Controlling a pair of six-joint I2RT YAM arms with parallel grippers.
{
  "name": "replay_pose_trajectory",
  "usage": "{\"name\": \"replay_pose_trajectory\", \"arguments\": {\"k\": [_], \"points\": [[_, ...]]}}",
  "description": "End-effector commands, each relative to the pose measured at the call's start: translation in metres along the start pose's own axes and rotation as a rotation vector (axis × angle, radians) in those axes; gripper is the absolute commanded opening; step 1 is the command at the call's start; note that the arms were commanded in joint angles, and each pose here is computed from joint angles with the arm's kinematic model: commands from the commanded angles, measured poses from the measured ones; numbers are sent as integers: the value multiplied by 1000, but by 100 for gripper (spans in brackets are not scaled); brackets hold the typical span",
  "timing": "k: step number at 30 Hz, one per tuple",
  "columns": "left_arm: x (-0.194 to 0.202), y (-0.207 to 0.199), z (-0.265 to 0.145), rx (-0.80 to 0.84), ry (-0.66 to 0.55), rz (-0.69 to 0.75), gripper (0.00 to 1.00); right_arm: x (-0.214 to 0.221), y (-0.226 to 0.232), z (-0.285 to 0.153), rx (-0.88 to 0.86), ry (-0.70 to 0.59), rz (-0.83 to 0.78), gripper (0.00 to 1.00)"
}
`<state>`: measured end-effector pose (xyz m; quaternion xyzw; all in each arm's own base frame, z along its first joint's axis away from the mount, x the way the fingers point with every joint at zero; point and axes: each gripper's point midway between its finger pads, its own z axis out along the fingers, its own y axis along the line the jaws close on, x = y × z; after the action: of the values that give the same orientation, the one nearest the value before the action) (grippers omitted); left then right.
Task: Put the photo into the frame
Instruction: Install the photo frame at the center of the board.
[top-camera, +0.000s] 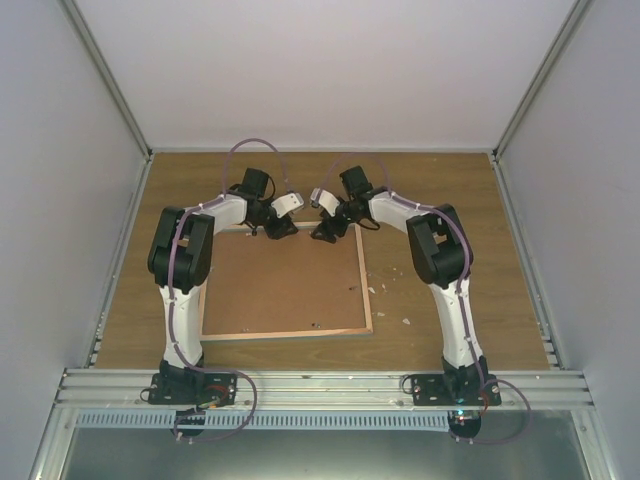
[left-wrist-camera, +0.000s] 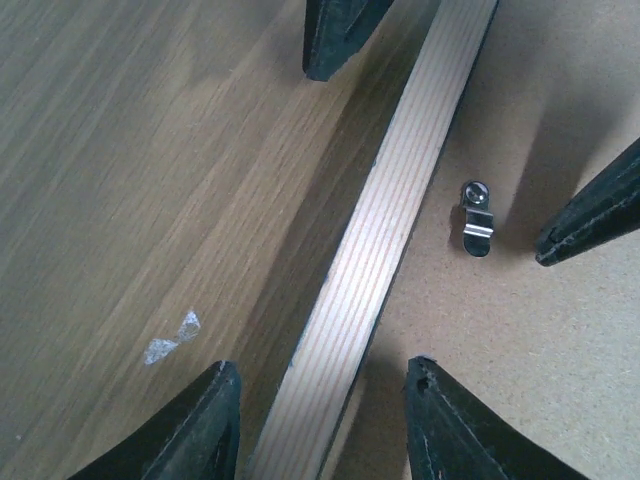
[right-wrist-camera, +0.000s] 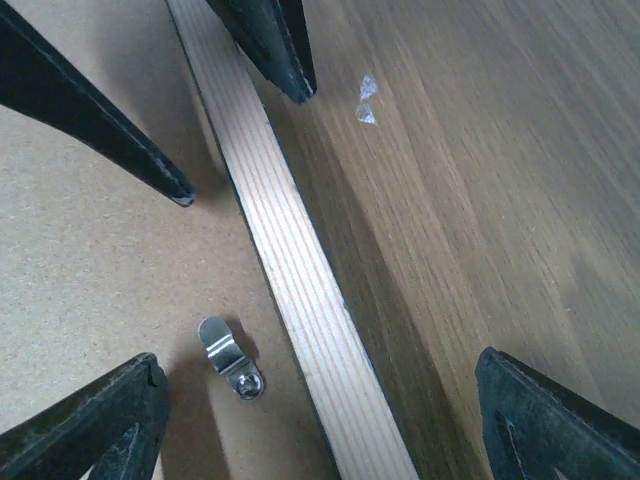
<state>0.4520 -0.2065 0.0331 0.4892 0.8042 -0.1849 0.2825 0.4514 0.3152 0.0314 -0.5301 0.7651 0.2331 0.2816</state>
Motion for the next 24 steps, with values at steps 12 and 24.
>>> {"name": "replay_pose_trajectory", "arguments": {"k": [12, 24], "points": [[17, -5, 6, -12, 28, 21, 41, 25, 2, 24, -44, 82, 110, 71], [17, -6, 6, -20, 31, 41, 39, 47, 1, 24, -72, 189, 272, 51]]}}
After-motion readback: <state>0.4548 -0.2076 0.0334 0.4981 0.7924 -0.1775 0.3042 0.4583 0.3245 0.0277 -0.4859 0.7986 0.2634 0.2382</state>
